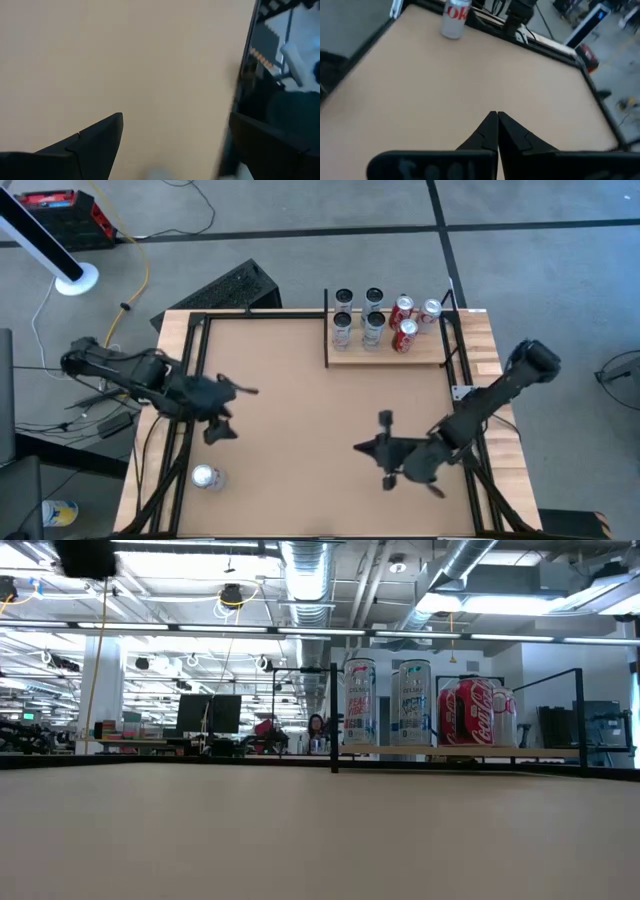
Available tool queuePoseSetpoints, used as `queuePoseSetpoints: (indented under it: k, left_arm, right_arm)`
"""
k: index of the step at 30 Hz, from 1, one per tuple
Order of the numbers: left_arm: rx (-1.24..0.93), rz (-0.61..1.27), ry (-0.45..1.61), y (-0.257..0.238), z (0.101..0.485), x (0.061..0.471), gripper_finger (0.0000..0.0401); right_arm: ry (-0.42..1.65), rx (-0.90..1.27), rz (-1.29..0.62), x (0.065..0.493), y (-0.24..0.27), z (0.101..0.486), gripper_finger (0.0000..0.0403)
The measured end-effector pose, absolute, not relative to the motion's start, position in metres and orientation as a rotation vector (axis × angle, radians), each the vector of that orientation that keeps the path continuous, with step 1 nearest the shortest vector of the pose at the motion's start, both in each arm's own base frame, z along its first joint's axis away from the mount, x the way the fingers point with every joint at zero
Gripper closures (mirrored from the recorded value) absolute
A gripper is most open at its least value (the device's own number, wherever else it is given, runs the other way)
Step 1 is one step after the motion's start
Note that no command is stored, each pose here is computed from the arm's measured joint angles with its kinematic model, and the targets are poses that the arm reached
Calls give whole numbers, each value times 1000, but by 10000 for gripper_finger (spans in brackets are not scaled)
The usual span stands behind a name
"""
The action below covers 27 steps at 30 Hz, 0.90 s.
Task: Place canned beverage on shelf
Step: Put the silver soda can on the shelf align with the other silver soda can
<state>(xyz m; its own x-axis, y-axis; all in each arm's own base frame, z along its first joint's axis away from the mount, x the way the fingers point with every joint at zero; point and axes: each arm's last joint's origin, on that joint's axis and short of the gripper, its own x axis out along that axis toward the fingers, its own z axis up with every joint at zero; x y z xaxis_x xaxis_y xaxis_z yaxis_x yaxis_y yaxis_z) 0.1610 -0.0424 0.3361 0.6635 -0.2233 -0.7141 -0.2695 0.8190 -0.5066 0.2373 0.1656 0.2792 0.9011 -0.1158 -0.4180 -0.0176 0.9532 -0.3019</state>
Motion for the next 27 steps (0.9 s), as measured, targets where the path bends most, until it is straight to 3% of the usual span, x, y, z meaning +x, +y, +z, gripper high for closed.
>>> queuePoseSetpoints:
  k: [9, 14, 27]
  left_arm:
    - [-961, 150, 1098, -85, 324, 147, 50]
    - [-1110, 350, 1171, -105, 311, 151, 50]
    - [-1058, 608, 1470, -148, 265, 166, 50]
  right_arm:
    - [561, -485, -87, 279, 164, 230, 378]
    - [630, -451, 78, 297, 141, 222, 379]
    - [616, -466, 295, 322, 91, 221, 378]
